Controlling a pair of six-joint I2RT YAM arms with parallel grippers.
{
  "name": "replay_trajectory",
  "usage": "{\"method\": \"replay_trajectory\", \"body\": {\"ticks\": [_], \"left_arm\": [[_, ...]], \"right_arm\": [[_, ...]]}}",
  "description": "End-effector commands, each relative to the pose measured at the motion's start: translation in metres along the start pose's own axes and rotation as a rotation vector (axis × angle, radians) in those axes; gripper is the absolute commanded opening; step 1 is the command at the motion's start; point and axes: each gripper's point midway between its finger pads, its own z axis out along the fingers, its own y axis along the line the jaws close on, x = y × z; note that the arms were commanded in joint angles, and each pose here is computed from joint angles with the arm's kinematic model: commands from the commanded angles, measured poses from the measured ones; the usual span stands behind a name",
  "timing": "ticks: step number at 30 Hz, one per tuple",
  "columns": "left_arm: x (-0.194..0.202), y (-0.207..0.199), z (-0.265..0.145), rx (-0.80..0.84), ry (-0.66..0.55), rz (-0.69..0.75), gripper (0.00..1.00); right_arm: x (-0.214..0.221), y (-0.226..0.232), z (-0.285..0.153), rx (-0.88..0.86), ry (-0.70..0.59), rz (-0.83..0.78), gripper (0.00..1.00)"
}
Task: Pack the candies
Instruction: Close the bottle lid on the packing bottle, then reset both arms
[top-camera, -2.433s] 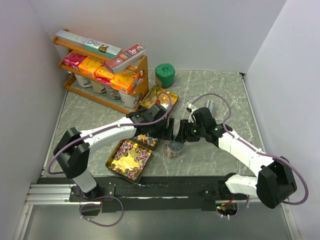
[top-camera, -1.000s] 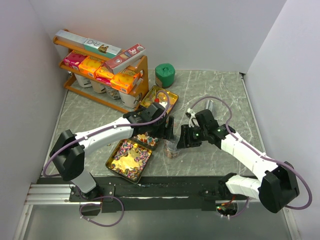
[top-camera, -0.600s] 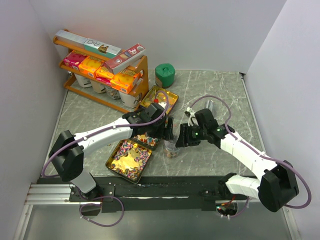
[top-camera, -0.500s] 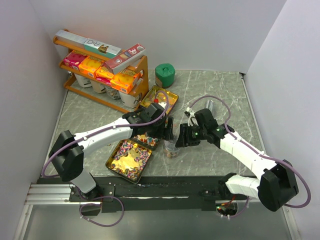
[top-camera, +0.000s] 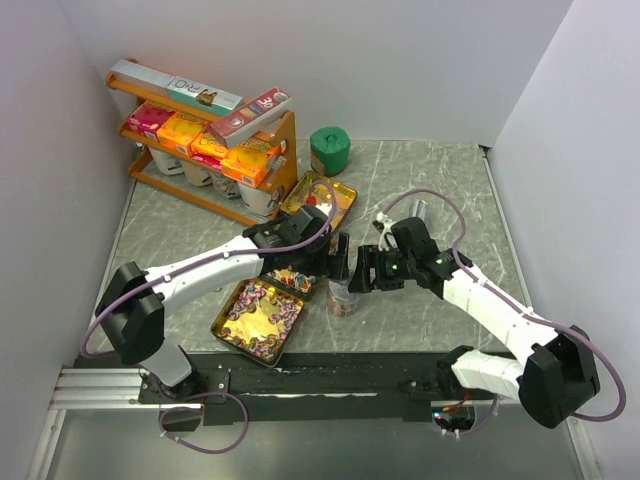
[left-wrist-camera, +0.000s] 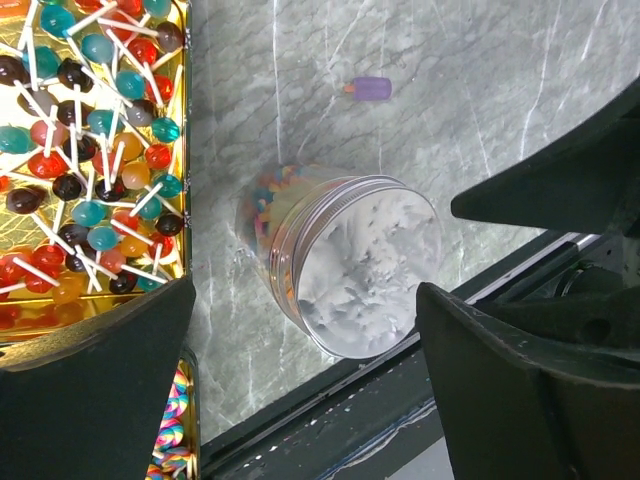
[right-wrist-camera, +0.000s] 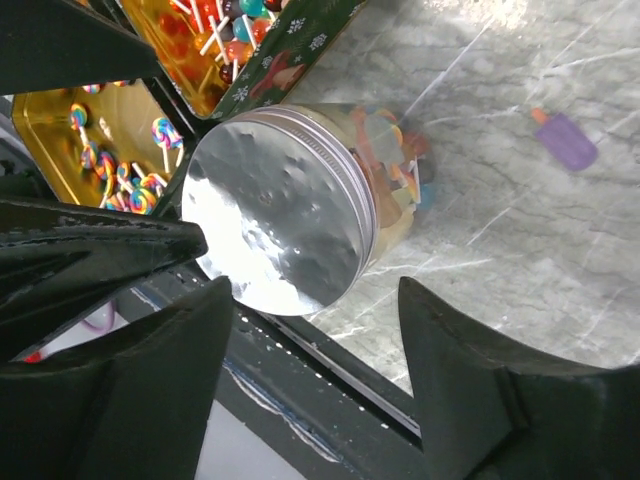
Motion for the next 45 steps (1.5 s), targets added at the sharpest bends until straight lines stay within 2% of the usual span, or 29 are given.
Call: {"method": "replay_trajectory", "body": {"ticks": [1, 2, 3, 4, 5, 8, 11, 15, 16, 18, 19, 22, 26, 28, 34, 45], "left_arm": [[-0.023, -0.016, -0.023, 0.043, -0.09, 0.015, 0.97], [-0.024, -0.015, -0.026, 0.042, -0.093, 0.017, 0.97], [-0.029, -0.011, -0.028, 0.015, -0.116, 0.016, 0.97], [-0.03, -0.009, -0.03, 0.008, -0.126, 0.022, 0.96], [-0.031, -0.007, -0.032, 0.002, -0.136, 0.023, 0.96], [-0.037, 0.002, -0.044, -0.028, -0.21, 0.02, 0.96], [-0.048, 0.015, -0.069, -0.059, -0.335, -0.013, 0.96], [-0.06, 0.047, -0.093, -0.177, -0.492, -0.068, 0.96], [-0.067, 0.057, -0.1, -0.229, -0.547, -0.081, 0.96], [-0.071, 0.074, -0.111, -0.3, -0.612, -0.104, 0.96], [-0.078, 0.086, -0.118, -0.355, -0.65, -0.114, 0.96], [-0.09, 0.112, -0.127, -0.462, -0.665, -0.124, 0.97], [-0.105, 0.135, -0.13, -0.526, -0.66, -0.142, 0.96], [-0.113, 0.139, -0.132, -0.514, -0.682, -0.14, 0.96], [-0.126, 0.137, -0.132, -0.4, -0.733, -0.115, 0.96], [-0.127, 0.151, -0.122, -0.438, -0.755, -0.131, 0.97]], "right_arm": [[-0.023, 0.009, -0.014, 0.006, -0.085, -0.032, 0.8], [-0.025, 0.007, -0.016, 0.021, -0.096, -0.031, 0.83], [-0.026, 0.006, -0.018, 0.031, -0.105, -0.03, 0.93], [-0.029, 0.007, -0.023, 0.036, -0.131, -0.029, 0.98], [-0.031, 0.007, -0.026, 0.044, -0.148, -0.032, 0.99], [-0.04, 0.004, -0.038, 0.063, -0.231, -0.043, 1.0], [-0.048, -0.004, -0.051, 0.107, -0.337, -0.055, 0.99], [-0.058, -0.027, -0.072, 0.224, -0.465, -0.012, 1.0], [-0.064, -0.041, -0.083, 0.3, -0.525, 0.016, 1.0], [-0.064, -0.062, -0.096, 0.41, -0.562, 0.068, 1.0], [-0.07, -0.079, -0.114, 0.513, -0.637, 0.128, 0.99], [-0.067, -0.1, -0.149, 0.635, -0.774, 0.23, 1.0], [-0.079, -0.106, -0.18, 0.664, -0.954, 0.208, 0.99], [-0.083, -0.112, -0.185, 0.696, -0.967, 0.203, 0.99], [-0.093, -0.125, -0.175, 0.721, -0.886, 0.25, 0.99], [-0.113, -0.13, -0.17, 0.683, -0.893, 0.259, 0.99]]}}
